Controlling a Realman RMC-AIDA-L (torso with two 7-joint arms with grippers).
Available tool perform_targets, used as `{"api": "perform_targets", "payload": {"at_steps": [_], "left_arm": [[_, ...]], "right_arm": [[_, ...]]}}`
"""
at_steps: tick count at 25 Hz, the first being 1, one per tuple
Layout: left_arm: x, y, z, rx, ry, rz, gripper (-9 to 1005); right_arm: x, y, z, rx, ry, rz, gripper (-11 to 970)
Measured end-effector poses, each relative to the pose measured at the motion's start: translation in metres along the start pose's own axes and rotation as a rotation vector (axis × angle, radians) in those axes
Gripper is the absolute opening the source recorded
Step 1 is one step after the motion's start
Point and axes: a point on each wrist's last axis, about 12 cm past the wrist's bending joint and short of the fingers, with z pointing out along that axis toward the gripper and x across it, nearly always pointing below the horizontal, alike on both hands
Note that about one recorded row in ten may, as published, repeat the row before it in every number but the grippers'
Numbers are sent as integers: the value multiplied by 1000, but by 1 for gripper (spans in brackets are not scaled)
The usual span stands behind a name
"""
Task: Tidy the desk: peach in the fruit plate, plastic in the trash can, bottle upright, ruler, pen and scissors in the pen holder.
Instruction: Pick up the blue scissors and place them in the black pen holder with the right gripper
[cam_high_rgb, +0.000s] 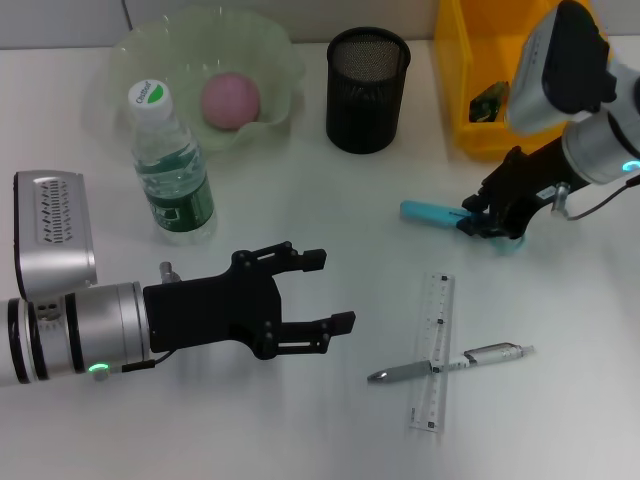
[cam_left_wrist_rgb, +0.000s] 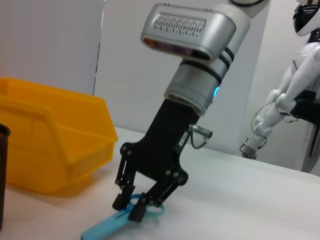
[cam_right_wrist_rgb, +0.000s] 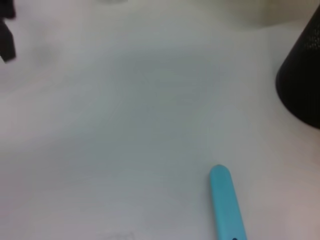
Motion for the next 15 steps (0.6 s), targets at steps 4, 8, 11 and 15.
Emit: {"api": "perform_targets", "payload": {"at_steps": [4, 8, 11, 15], "left_arm": [[0, 0, 0, 0, 0, 4, 848], [0, 0, 0, 0, 0, 8, 848], [-1, 1, -1, -2, 0, 12, 848], [-1, 1, 0, -2, 3, 13, 848]], "right_arm": [[-7, 0, -17, -5, -2, 4, 231], [-15, 3, -39, -17, -1, -32, 231], [-22, 5, -55, -9, -3, -74, 231], [-30, 7, -72, 45, 12, -142, 232]]}}
